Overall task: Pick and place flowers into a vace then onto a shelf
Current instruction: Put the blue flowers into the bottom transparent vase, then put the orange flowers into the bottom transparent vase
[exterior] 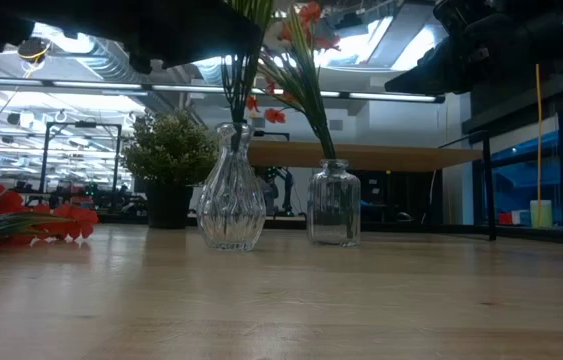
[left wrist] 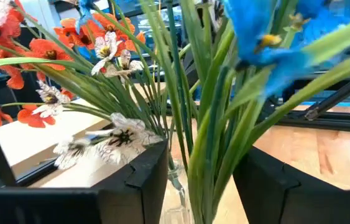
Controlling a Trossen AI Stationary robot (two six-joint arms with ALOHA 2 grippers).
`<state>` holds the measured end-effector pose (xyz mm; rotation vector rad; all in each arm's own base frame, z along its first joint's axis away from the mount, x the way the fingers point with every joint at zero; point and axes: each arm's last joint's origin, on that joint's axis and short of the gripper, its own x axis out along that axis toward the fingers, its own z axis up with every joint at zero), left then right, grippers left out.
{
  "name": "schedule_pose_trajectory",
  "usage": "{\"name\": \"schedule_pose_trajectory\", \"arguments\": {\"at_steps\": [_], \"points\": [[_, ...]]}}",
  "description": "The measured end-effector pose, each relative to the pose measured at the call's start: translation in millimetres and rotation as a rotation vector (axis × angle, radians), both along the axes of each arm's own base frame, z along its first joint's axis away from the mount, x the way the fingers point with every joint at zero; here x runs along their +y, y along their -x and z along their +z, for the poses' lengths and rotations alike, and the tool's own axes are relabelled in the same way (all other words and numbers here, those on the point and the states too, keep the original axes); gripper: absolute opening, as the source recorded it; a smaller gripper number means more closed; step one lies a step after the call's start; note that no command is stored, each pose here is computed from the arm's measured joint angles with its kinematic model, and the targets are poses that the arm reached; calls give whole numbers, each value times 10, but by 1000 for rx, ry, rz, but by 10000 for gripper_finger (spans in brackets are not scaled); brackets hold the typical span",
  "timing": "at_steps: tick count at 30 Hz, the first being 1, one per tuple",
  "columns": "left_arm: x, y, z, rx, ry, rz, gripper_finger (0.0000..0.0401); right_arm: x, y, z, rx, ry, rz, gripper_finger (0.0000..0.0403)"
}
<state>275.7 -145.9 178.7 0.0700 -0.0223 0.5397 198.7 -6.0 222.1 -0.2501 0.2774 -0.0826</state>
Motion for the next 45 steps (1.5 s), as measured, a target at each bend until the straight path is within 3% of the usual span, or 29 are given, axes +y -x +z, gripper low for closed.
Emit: {"name": "schedule_pose_trajectory", "arguments": {"at_steps": [7, 17, 32, 38, 45], "points": [[-56, 62, -17, -2, 30, 79, 196, 0, 0, 0, 0, 0, 0, 4], [-146, 116, -61, 15, 42, 58, 238, 0, 0, 0, 0, 0, 0, 4], [-471, 426, -28, 8, 45, 133, 240, -1, 0, 0, 0, 0, 0, 4], [-568, 504, 84, -43, 125, 202, 240, 0, 0, 1, -1, 0, 0, 4], [-735, 359, 428, -20, 94, 201, 239, 0, 0, 1, -1, 0, 0, 4]]}}
